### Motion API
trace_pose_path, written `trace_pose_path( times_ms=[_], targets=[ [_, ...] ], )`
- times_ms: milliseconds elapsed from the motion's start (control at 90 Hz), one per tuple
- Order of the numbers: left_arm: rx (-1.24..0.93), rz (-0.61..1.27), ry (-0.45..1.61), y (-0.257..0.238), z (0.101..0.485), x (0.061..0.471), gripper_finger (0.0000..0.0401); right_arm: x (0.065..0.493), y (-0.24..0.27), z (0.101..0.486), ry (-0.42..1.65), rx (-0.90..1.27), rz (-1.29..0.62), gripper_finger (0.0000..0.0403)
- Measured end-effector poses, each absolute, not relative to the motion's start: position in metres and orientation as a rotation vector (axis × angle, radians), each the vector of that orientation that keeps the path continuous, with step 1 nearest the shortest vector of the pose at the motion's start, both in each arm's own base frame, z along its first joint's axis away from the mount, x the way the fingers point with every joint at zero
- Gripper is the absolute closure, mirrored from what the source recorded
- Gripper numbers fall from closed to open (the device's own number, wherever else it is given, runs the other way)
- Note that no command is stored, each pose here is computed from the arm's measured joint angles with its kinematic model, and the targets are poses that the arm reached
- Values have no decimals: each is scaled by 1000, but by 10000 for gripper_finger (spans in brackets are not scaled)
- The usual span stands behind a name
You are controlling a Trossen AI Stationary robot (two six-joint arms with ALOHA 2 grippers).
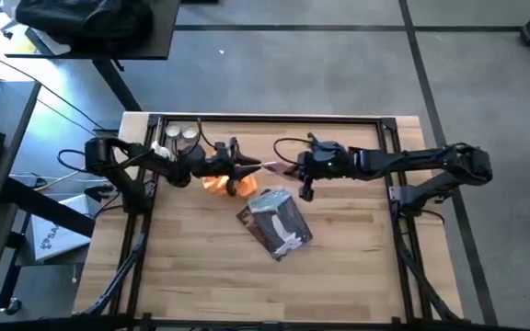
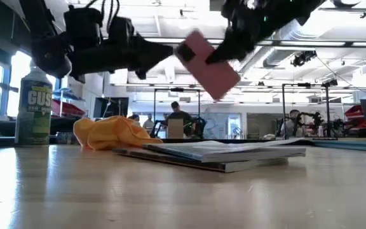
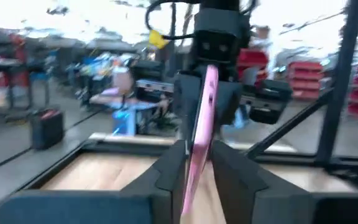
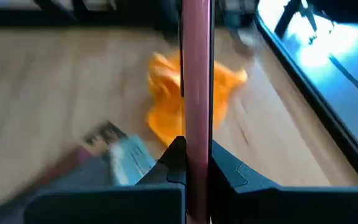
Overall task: Apply microfiber cloth
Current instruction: Spray the cellphone using the spray bottle
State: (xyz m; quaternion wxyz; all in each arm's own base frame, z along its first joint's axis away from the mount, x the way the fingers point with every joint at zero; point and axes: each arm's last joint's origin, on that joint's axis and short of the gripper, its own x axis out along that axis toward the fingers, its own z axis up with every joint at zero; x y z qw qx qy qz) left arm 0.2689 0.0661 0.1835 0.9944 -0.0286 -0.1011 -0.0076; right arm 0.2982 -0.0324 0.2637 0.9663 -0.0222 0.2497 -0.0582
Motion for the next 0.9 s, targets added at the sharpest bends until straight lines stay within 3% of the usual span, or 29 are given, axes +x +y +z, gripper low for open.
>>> trace_pose_path(
  times_ms=[289,900],
  targets=[
    [-35,-106,-347,46,198,269,280,308,-24,276,395,-43,-32,402],
    [-32,-95,-421,29,210,277,282,335,-15,265,248,-7,39,403]
  ],
)
